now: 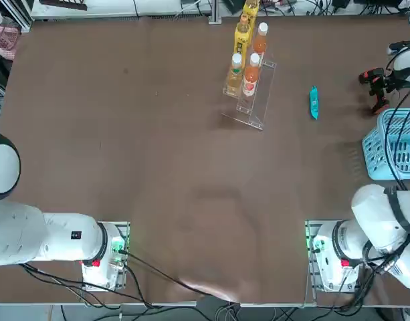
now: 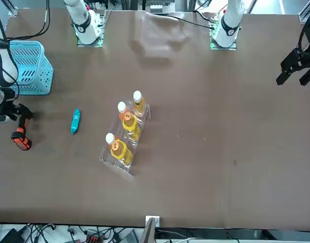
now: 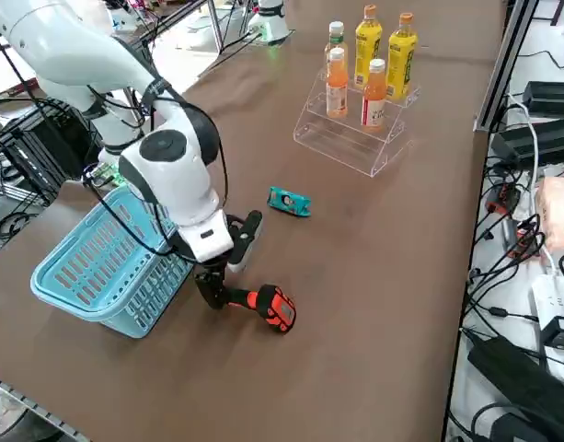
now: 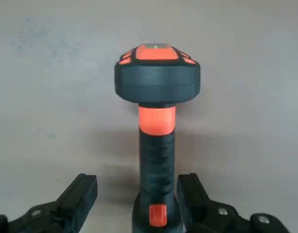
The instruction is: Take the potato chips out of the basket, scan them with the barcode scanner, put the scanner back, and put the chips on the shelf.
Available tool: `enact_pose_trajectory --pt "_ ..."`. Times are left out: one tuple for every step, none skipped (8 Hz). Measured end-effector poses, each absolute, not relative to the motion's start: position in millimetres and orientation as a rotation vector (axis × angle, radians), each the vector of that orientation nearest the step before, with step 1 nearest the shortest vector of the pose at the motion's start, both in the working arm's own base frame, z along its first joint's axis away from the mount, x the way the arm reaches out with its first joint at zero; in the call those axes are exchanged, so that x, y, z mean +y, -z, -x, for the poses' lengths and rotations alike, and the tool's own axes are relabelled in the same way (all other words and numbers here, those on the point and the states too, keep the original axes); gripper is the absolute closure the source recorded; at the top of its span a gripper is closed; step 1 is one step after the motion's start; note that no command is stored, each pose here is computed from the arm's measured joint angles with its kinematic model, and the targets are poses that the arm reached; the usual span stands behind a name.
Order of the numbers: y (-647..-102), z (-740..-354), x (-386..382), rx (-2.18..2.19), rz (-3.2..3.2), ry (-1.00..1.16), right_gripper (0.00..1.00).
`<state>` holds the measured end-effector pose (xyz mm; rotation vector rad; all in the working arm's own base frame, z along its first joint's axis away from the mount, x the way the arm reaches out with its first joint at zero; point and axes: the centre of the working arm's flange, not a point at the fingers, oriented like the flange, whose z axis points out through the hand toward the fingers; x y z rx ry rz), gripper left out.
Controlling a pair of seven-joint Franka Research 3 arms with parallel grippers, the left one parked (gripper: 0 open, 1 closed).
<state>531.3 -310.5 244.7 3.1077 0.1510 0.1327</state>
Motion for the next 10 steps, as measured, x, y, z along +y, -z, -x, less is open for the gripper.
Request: enact_pose_trajectory --pt "-239.2 -532.0 -314.3 0.156 -3.113 -0.136 0.00" --pt "-236.4 -532.7 -316.4 0.156 -3.116 -0.140 0.00" --pt "-235.6 -534.5 -317.9 0.155 -3.116 -0.149 0.00" --pt "-232.2 -536.9 -319.5 0.164 -3.113 -0.158 0.00" --pt "-225.5 -537.7 -322.0 0.172 -3.111 -0.165 0.00" --pt "-217.6 -535.7 -326.7 0.166 -3.114 -0.168 0.00" --pt "-211.1 -533.8 -330.4 0.158 -3.119 -0.170 0.00" --pt "-207.4 -532.4 -332.2 0.154 -3.123 -0.171 0.00" --pt "-205.4 -531.3 -333.4 0.149 -3.125 -0.168 0.00" --pt "-202.5 -529.5 -335.2 0.143 -3.129 -0.163 0.01"
